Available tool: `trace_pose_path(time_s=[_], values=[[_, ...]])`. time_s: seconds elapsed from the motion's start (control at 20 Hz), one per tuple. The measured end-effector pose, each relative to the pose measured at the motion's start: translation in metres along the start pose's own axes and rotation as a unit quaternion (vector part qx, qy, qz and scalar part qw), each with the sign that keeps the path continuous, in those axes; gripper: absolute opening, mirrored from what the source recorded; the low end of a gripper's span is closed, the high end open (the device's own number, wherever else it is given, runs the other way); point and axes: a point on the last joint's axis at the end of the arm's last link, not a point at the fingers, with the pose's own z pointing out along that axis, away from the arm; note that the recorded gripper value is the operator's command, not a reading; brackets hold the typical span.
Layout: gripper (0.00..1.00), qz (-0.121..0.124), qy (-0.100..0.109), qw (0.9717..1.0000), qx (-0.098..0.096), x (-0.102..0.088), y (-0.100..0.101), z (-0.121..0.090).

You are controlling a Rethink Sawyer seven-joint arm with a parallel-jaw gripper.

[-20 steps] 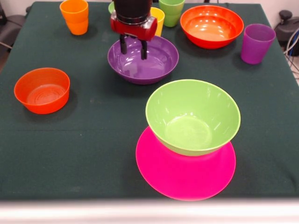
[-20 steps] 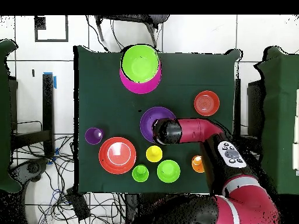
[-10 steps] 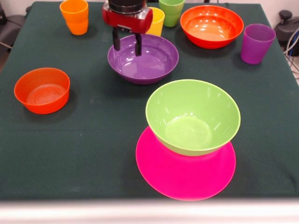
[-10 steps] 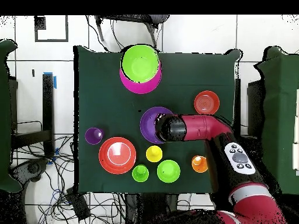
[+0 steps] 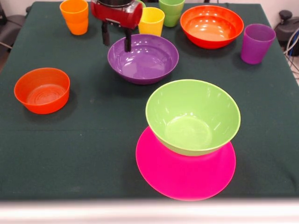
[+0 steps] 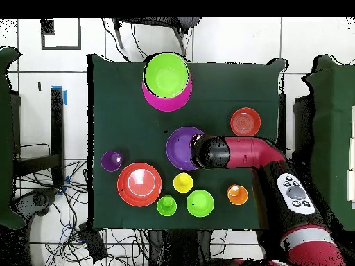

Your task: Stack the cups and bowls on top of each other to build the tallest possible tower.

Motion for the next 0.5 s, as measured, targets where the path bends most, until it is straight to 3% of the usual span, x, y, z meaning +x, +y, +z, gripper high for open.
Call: trace_pose_path(time_s=[0.5], values=[[1.00,0.018,0.027,0.9995,-0.001,0.011,-0.022,0.025]])
